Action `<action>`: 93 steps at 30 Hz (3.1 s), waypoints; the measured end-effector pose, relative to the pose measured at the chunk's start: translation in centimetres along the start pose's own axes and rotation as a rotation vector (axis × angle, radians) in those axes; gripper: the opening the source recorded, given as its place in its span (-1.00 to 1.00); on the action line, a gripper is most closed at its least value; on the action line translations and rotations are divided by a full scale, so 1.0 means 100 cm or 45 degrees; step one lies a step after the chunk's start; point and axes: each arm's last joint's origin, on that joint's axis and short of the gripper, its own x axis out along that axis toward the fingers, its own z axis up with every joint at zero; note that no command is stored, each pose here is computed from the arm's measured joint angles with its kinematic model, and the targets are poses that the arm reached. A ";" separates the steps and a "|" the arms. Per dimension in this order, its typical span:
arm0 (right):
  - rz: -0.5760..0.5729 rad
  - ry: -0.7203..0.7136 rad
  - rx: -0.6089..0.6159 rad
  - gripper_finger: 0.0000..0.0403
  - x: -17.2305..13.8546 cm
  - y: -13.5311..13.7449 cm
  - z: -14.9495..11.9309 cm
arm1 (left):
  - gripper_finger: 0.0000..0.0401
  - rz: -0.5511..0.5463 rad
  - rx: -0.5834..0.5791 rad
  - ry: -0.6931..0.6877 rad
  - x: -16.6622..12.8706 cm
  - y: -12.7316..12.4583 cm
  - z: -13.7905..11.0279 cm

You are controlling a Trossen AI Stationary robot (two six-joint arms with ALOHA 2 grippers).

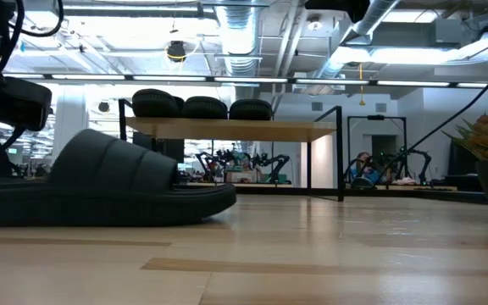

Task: Pick and place slides into the shelf
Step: Put the black slipper on the shelf

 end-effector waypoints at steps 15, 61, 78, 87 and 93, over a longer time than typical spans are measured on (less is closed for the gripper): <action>0.100 0.004 0.000 0.02 -0.005 0.019 -0.002 | -1.00 -0.178 0.018 0.040 0.012 -0.015 0.003; 0.228 0.130 0.289 0.02 -0.064 0.161 -0.057 | -1.00 0.881 0.396 -0.198 -0.018 -0.049 0.005; 0.281 0.125 0.400 0.02 -0.077 0.190 -0.071 | -1.00 0.723 0.691 0.121 0.043 -0.056 0.004; 0.331 0.130 0.397 0.02 -0.087 0.195 -0.074 | -1.00 0.453 0.550 0.238 0.049 -0.097 -0.010; 0.314 0.113 0.389 0.02 -0.089 0.195 -0.074 | -1.00 0.213 0.532 0.160 0.052 -0.131 -0.014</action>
